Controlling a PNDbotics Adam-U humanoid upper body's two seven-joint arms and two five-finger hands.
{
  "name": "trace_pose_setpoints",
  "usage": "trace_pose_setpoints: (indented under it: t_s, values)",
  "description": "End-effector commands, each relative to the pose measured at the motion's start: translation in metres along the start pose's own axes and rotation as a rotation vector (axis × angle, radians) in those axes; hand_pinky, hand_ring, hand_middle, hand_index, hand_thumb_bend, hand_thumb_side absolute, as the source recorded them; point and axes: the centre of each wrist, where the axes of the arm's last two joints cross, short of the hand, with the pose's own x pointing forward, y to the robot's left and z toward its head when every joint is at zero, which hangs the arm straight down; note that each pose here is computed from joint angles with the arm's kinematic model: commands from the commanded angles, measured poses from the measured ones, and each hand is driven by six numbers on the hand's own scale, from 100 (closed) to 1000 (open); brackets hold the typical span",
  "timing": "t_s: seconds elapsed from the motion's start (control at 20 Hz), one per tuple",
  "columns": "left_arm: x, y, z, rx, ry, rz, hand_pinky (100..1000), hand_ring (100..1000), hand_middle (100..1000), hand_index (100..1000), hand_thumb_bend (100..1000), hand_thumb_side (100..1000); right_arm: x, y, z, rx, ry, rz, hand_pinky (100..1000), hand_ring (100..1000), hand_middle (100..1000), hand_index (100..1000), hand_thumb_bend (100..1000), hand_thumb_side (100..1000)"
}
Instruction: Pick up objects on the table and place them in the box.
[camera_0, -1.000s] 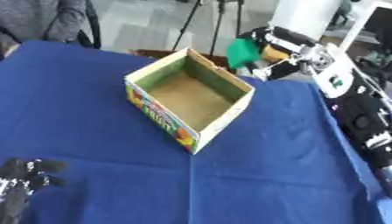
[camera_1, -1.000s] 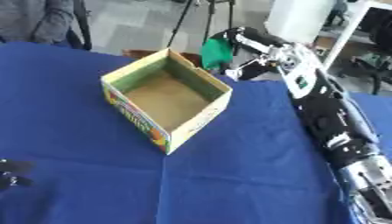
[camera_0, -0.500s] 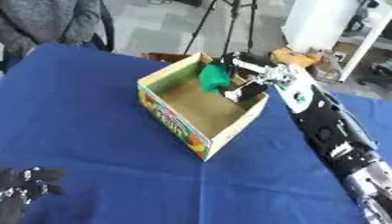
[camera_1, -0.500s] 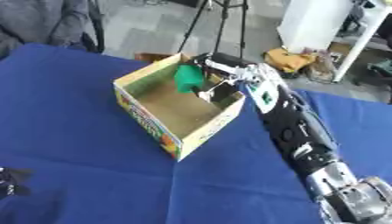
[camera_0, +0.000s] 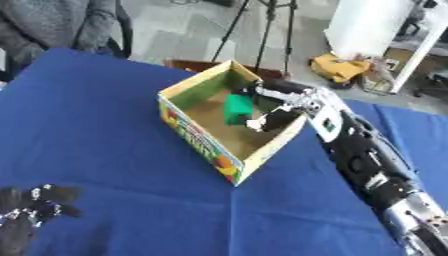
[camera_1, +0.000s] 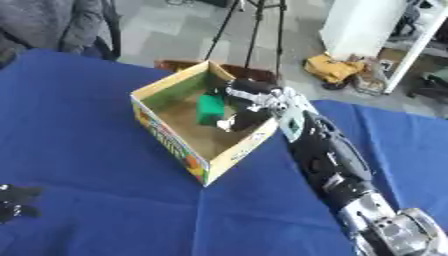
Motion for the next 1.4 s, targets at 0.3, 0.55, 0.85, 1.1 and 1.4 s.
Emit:
trace_pose_setpoints:
  t_s: [0.3, 0.55, 0.85, 1.1, 1.4]
  values:
    - [0.008, 0.000, -0.006, -0.017, -0.029, -0.007, 626, 803, 575, 618, 445, 1000, 0.003, -0.011, -0.001, 0.006, -0.017, 0.054, 694, 755, 882, 892, 100, 587]
    - [0.008, 0.000, -0.006, -0.015, -0.026, -0.007, 626, 803, 575, 618, 447, 1000, 0.005, -0.012, -0.002, -0.004, -0.023, 0.070, 689, 753, 895, 906, 115, 562]
    - [0.007, 0.000, -0.005, -0.013, -0.021, -0.007, 626, 803, 575, 618, 450, 1000, 0.007, -0.010, -0.005, 0.010, -0.038, 0.093, 711, 783, 926, 952, 337, 637]
    - [0.006, 0.000, -0.005, -0.012, -0.019, -0.007, 626, 803, 575, 619, 450, 1000, 0.009, -0.010, -0.005, 0.050, -0.030, 0.127, 727, 809, 955, 981, 415, 661]
    - [0.005, 0.001, -0.003, -0.003, -0.011, -0.006, 626, 803, 575, 619, 452, 1000, 0.013, -0.021, -0.002, -0.021, -0.061, 0.151, 721, 800, 946, 975, 383, 601]
